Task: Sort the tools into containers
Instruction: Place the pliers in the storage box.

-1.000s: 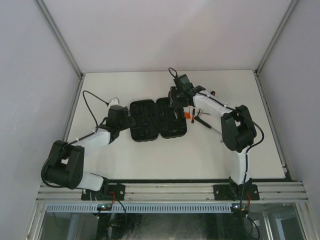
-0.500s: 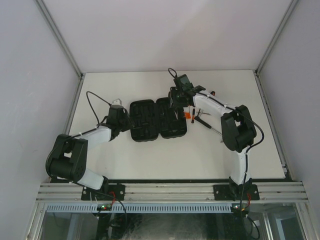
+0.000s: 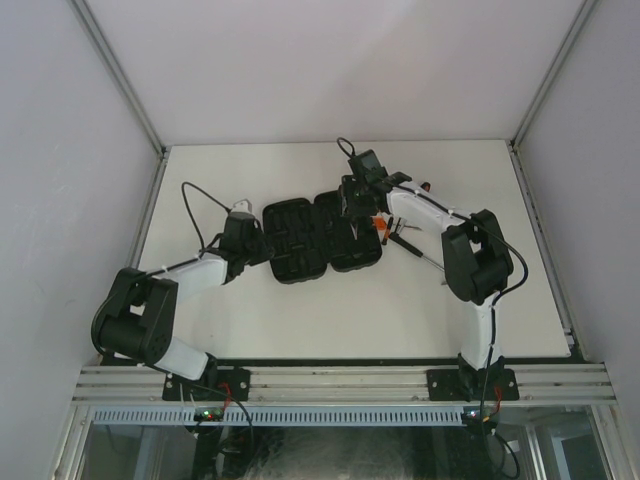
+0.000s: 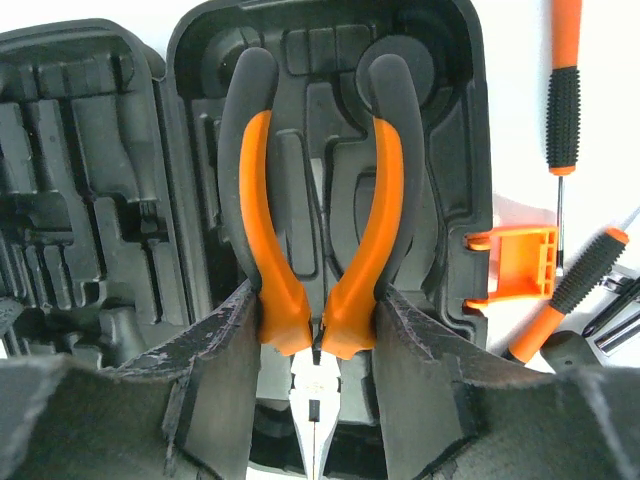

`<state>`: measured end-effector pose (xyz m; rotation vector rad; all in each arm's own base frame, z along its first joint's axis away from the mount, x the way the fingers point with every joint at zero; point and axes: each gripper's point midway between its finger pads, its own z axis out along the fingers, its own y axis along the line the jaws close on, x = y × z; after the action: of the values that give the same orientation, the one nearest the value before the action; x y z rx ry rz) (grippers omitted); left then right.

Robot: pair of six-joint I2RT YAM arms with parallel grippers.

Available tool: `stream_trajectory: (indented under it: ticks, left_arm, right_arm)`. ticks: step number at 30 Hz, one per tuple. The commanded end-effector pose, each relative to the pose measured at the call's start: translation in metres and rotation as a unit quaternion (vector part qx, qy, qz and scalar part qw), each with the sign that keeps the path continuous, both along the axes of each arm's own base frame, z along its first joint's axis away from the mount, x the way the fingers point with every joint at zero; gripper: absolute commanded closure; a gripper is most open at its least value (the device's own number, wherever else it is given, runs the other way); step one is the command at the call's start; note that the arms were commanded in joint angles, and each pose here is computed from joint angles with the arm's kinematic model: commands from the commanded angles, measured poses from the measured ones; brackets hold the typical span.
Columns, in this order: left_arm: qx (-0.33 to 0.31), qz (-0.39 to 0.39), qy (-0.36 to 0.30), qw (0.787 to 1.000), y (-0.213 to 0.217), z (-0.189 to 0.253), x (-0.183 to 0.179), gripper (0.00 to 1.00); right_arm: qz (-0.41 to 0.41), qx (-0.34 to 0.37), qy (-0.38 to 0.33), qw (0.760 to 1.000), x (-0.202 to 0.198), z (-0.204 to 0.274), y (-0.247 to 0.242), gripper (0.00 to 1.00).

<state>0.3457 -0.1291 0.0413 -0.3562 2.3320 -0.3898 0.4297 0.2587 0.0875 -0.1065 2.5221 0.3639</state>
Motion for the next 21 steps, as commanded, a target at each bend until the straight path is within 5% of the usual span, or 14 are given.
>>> stream_trajectory:
  ticks: [1,21]
  left_arm:
    - [0.008,0.0,-0.018,1.0,-0.002,0.009,0.003,0.82]
    - [0.004,0.002,-0.024,1.0,-0.005,0.016,0.012,0.82]
  right_arm:
    - [-0.003,0.017,-0.041,0.999,0.018,0.026,-0.003,1.0]
    - [0.013,-0.035,0.013,0.999,0.032,-0.02,-0.008,1.0]
